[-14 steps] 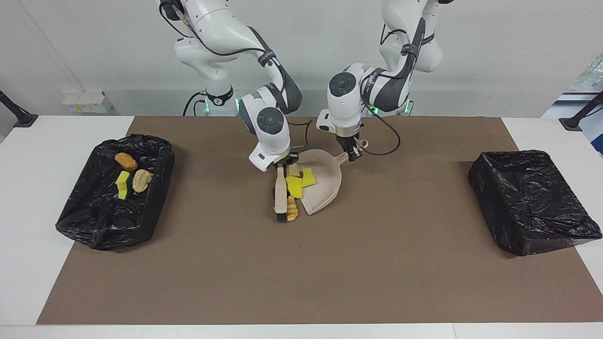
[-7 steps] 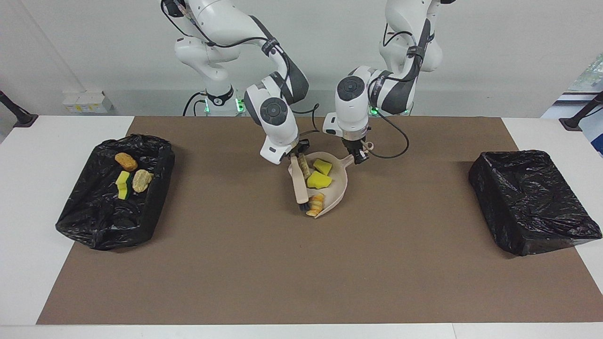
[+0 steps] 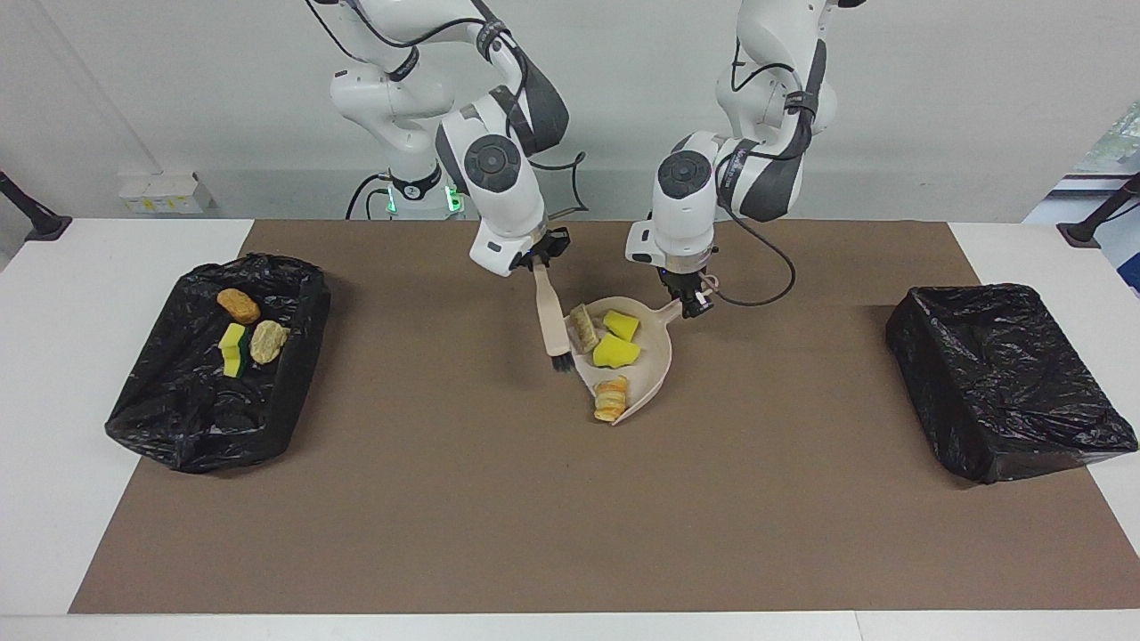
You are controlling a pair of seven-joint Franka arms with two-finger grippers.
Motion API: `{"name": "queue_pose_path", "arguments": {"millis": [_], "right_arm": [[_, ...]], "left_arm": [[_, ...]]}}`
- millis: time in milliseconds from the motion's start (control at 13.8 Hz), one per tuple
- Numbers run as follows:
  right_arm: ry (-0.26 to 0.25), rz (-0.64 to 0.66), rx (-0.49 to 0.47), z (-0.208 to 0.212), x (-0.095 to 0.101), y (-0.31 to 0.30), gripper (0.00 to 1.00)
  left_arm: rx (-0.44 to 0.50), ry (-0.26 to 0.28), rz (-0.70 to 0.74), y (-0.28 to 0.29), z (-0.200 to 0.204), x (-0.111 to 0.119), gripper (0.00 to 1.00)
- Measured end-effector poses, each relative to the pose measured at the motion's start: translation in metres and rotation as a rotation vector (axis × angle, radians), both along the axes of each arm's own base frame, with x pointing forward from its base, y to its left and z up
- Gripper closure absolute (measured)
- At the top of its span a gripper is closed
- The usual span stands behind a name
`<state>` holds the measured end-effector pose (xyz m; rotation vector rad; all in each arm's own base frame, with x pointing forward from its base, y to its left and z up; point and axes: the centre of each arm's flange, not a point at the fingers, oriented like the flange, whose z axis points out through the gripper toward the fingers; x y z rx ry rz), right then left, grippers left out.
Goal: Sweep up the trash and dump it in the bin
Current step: 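Sweep the sponge and bread into the dustpan with the right gripper, then brush the last bread pieces into the dustpan with the right gripper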
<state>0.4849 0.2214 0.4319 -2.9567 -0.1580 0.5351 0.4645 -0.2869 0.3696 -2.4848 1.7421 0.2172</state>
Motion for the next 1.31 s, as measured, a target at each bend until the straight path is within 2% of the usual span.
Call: {"name": "queue_pose_path", "arguments": {"millis": [291,654,945,1308], "right_arm": [[-0.004,-0.077,-0.068,-0.004,0.001,-0.008,0.74],[-0.058,-0.086,-0.106,-0.018,-0.036,0.010,0.74],[-0.085,-0.075,-0.104,-0.039,-0.047,0.028,0.74],[-0.026,0.007,-0.140,-0.107,-0.045,0.047,0.74]], "left_arm": [[-0.039,-0.020,-0.119,0.036,0.019,0.024,0.69],[-0.067,-0.063,-0.200,0.079,0.057,0.037,0.69],[-0.064,-0.048,-0.210,0.077,0.035,0.039,0.69],[-0.046,0.010,-0.223,0.070,-0.016,0.046,0.69]]}}
